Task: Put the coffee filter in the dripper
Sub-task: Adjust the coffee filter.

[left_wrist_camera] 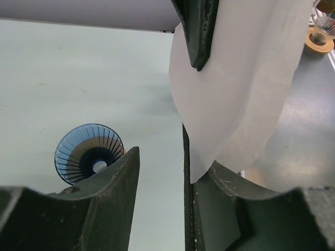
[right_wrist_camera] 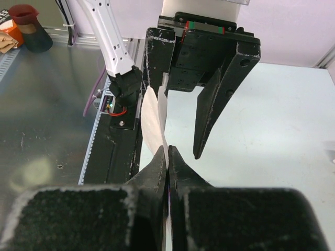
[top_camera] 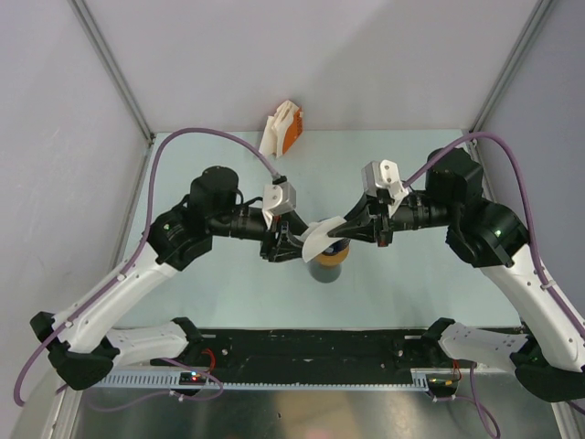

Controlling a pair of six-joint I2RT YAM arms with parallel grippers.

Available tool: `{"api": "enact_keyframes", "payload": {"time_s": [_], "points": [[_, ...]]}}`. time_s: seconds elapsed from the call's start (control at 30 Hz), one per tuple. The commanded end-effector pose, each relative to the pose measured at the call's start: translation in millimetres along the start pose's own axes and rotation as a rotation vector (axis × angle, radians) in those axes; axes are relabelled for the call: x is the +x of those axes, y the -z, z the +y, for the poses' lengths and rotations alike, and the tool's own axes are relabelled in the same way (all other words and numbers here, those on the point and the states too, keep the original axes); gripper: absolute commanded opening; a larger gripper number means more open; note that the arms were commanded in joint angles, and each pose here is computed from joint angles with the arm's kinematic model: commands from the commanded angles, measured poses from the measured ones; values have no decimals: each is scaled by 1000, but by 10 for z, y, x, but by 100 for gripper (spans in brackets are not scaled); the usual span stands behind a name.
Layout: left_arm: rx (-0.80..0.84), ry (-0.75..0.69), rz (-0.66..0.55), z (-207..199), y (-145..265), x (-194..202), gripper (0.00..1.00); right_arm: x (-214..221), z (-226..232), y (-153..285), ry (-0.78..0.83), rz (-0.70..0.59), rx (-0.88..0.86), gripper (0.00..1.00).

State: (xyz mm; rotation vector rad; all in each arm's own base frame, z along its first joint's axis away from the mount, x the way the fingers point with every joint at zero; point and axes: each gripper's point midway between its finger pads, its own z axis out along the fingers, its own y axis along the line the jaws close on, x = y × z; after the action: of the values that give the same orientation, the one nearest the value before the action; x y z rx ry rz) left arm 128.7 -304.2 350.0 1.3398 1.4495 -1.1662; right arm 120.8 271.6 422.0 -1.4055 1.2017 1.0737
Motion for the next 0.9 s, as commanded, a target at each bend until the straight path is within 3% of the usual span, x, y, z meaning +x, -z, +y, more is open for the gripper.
{"api": "enact_keyframes", "payload": {"time_s": [0.0,0.4,0.87], "points": [[-29,-60,-73,-9,58,-209,50,-214,50,53,31,-64,-5,0],[-62,-137,-184,-63,194,-811,51,60,75,10,16,28,-26,0],[-1,-83,-144,-146,49,-631,48,-39,45,14,40,-4,-3,0]]}}
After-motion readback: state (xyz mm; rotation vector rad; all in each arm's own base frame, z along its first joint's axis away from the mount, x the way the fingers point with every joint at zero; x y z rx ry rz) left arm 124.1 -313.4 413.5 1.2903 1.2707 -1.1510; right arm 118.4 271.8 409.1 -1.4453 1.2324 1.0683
